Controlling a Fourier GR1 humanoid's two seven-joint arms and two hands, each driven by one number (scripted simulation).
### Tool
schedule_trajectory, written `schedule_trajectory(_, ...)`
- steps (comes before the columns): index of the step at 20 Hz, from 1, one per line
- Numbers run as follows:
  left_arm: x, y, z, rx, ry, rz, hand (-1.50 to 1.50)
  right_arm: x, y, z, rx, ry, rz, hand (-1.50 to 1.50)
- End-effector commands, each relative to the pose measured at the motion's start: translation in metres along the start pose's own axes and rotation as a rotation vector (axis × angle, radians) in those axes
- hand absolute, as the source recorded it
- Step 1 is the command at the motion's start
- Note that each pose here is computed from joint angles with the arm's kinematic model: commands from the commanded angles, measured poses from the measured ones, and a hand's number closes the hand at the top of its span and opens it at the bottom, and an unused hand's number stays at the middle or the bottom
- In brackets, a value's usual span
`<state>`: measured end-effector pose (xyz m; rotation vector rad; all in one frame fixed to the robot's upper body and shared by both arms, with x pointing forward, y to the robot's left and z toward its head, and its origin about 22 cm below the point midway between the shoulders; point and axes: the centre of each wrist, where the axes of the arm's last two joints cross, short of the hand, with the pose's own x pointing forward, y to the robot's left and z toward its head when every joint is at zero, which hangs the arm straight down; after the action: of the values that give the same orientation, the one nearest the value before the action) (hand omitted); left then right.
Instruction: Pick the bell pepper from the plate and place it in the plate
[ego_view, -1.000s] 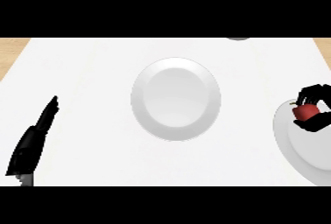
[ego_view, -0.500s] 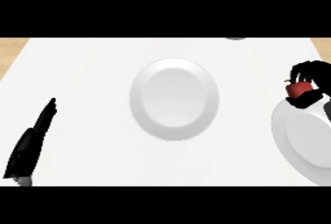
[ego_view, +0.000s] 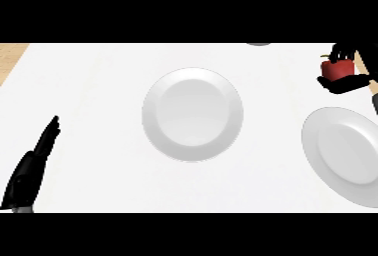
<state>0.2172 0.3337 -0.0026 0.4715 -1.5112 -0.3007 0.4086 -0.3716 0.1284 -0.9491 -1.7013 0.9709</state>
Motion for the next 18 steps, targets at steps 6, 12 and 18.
schedule_trajectory(6, -0.019, 0.006, 0.019, 0.010, 0.022, 0.006, 0.00, 0.075, -0.039, -0.027, 0.009, -0.285, -0.204, 1.50)
schedule_trajectory(12, 0.001, 0.001, 0.005, 0.009, 0.013, 0.006, 0.00, 0.151, -0.018, -0.016, 0.059, -0.323, -0.275, 1.50)
schedule_trajectory(18, -0.015, -0.001, -0.005, 0.003, -0.001, 0.005, 0.00, 0.219, 0.015, -0.023, 0.119, -0.292, -0.318, 1.50)
